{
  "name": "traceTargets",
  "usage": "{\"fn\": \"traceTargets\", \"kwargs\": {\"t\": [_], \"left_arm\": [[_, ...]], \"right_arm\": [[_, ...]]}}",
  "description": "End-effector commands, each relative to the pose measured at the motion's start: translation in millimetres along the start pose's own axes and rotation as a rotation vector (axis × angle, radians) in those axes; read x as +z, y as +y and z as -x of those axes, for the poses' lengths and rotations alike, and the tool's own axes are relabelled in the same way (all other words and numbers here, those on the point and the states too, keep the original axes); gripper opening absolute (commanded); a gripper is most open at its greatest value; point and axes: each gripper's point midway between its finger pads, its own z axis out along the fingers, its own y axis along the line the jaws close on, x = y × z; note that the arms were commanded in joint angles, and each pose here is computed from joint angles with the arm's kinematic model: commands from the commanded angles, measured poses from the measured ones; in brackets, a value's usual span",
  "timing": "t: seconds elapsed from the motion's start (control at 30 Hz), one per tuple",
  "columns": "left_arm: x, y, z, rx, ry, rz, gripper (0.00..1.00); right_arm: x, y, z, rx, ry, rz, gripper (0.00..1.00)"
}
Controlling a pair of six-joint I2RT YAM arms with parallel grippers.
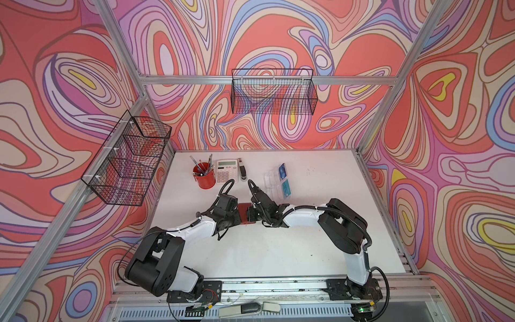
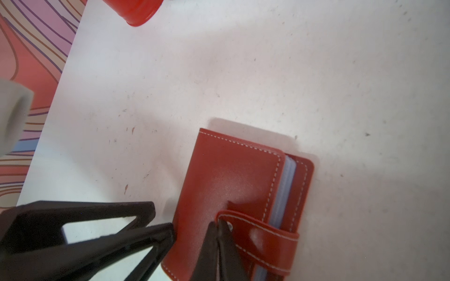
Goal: Insert credit cards into a card holder
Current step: Close the button on the card holder.
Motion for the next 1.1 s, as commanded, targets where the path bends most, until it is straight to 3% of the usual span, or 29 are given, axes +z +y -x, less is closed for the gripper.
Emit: {"fn": "traceTargets", "kwargs": {"t": [0.0,0.3,0.7,0.93,1.07], "left_arm": [[3.9,2.9,-2.5,-0.007,0.014,0.0,0.41],[9.4,1.1,-3.7,0.006,0.032,-0.002,0.39],[-1.8,4.8,1.2,0.002,-0.004,0.004,0.39],[-27.4,22.6,16.5,-0.102,-0.097,-0.019,0.39],[-51.5,50.0,15.8,-0.17,-0.161,0.026,0.39]], "right_arm": [[13.2,-28.3,-41.8,-0.019,0.147,-0.087,0.0],[20.3,-38.7,-44.6,-0.055,0.213,-0.174,0.0],[30.4,-64.2,-50.5,-0.17,0.432,-0.35,0.0],[39.5,-75.1,-57.8,-0.21,0.521,-0.406,0.0],[43.6,-80.4,-63.9,-0.229,0.583,-0.435,0.0]]}}
